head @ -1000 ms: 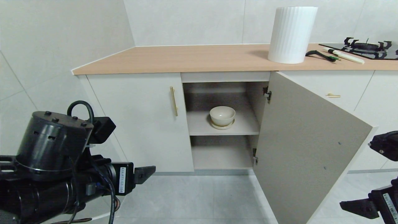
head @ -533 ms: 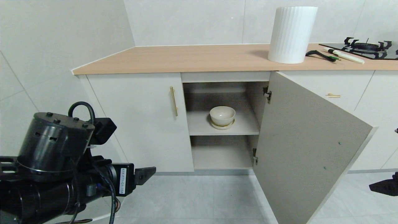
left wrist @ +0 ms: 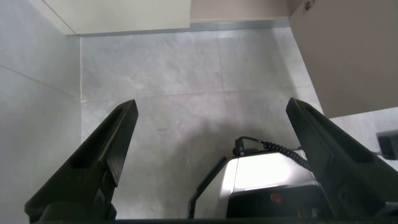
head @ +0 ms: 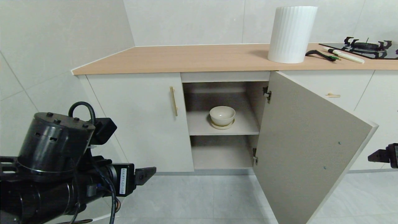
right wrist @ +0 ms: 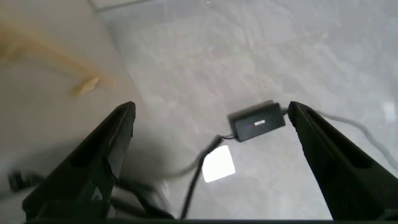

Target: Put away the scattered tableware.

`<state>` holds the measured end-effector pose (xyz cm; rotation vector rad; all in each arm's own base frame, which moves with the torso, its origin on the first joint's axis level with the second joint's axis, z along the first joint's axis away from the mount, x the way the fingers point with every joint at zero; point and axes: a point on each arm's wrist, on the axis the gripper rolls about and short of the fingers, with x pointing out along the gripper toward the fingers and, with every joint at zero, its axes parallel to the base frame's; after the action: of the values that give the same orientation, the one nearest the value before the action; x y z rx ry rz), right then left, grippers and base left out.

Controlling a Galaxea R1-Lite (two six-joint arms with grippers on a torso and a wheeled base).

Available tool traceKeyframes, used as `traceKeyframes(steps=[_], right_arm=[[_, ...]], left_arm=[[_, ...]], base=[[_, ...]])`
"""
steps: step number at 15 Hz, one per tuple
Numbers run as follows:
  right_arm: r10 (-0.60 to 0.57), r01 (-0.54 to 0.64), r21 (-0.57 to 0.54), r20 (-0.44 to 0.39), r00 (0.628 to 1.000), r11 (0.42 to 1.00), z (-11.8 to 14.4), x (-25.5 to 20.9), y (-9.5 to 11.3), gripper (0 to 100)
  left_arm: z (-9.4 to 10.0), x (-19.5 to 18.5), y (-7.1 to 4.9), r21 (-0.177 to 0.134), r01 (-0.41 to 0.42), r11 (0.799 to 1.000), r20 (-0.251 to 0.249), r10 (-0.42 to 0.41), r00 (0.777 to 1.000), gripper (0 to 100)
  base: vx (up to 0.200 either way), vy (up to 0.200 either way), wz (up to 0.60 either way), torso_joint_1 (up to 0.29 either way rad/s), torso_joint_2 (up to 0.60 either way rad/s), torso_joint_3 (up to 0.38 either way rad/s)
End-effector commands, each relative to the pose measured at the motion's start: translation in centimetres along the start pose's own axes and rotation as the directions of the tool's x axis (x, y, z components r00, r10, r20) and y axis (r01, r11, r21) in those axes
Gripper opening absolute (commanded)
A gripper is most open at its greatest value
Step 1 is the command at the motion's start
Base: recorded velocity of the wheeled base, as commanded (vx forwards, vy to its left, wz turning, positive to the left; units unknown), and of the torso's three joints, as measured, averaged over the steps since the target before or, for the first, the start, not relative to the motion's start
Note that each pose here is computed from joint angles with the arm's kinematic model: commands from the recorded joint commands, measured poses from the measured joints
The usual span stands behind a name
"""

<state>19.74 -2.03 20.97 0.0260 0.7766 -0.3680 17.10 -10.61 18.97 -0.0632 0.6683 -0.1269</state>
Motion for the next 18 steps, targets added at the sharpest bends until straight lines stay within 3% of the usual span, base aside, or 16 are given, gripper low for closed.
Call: traceKeyframes(steps=[1, 6, 11, 18], right_arm=[[-0.007, 0.009, 0.049, -0.028, 1.0, 0.999, 0.6, 2.6, 0.6, 100], [0.011, -0.009, 0.109, -0.015, 1.0, 0.994, 1.2, 4.6, 1.7, 100], [0.116, -0.113, 0.132, -0.017, 0.993, 0.985, 0.5, 4.2, 5.2, 100], [0.205, -0.2, 0.128, -0.027, 0.978, 0.971, -0.5, 3.1, 8.2, 100]], left_arm=[[0.0, 0.0, 0.0, 0.0, -0.001, 1.0, -0.001, 0.001, 1.0, 100], [0.0, 0.0, 0.0, -0.001, 0.0, 1.0, 0.002, 0.0, 1.0, 100], [0.0, 0.0, 0.0, 0.0, -0.001, 1.0, -0.001, 0.001, 1.0, 100], [0.0, 0.0, 0.0, -0.001, 0.0, 1.0, 0.002, 0.0, 1.0, 100]], base=[[0.0, 0.0, 0.0, 0.0, 0.0, 0.0], [0.0, 0.0, 0.0, 0.0, 0.0, 0.0], [0.0, 0.0, 0.0, 0.0, 0.0, 0.0], [0.0, 0.0, 0.0, 0.0, 0.0, 0.0]])
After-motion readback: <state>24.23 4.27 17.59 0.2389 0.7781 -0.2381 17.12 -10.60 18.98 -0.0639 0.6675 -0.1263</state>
